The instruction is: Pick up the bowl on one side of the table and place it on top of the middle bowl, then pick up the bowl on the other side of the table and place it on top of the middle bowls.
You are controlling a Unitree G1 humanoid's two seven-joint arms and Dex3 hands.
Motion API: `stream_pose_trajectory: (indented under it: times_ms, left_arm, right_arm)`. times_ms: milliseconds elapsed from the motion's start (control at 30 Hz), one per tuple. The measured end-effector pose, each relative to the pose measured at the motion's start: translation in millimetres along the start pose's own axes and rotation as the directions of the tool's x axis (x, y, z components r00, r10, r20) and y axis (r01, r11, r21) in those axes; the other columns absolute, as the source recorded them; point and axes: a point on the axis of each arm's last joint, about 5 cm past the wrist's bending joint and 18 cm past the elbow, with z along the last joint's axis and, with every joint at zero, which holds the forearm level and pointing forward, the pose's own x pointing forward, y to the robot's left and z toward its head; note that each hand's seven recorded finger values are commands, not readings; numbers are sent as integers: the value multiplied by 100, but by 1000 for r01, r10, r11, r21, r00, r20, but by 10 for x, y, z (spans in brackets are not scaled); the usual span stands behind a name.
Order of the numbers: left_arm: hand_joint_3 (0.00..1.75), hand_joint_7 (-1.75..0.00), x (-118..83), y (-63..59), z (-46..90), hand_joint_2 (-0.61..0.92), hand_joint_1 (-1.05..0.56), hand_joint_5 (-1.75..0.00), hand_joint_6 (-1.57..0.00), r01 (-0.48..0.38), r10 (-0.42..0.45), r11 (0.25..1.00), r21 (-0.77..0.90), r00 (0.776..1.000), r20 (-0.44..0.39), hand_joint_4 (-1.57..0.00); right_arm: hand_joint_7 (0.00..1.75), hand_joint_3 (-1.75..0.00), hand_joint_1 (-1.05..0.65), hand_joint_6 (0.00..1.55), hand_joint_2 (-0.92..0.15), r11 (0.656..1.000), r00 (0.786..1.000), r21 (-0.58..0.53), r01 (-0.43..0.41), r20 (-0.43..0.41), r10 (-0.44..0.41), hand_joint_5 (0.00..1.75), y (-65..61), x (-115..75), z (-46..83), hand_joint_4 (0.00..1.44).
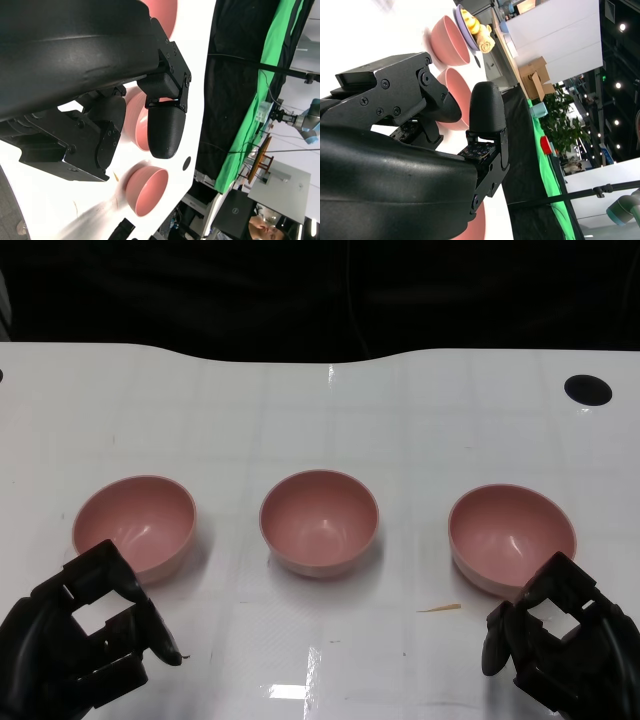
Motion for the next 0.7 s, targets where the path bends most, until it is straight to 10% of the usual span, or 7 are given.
stream_pose_trajectory:
  times_ms: [367, 533, 600, 700]
  left_arm:
    - [108, -162, 22, -107, -41, 74, 17, -172, -18, -89, 64, 987, 134, 981, 184, -16]
    - [62, -103, 33, -139, -16, 65, 12, -119, -51, -164, -1, 830, 533, 955, 295, -40]
    - [21, -59, 31, -153, 5, 73, 4, -75, -74, -197, -51, 701, 686, 945, 324, -63]
    - [3, -17, 29, -172, 42, 68, -12, -32, -96, -239, -106, 460, 855, 941, 320, -82]
  right_arm:
    - [168, -109, -2, 57, -70, 1000, 1000, -2, -11, 0, 11, 175, -5, 13, 10, 83]
    - [167, -111, 0, 59, -68, 1000, 1000, -5, -12, 11, 12, 175, 11, 40, 9, 84]
    - [168, -112, -1, 59, -68, 1000, 1000, -10, -10, 15, 10, 175, 19, 49, 9, 84]
    - [168, -112, -1, 59, -67, 1000, 1000, -16, -8, 14, 9, 175, 28, 55, 7, 84]
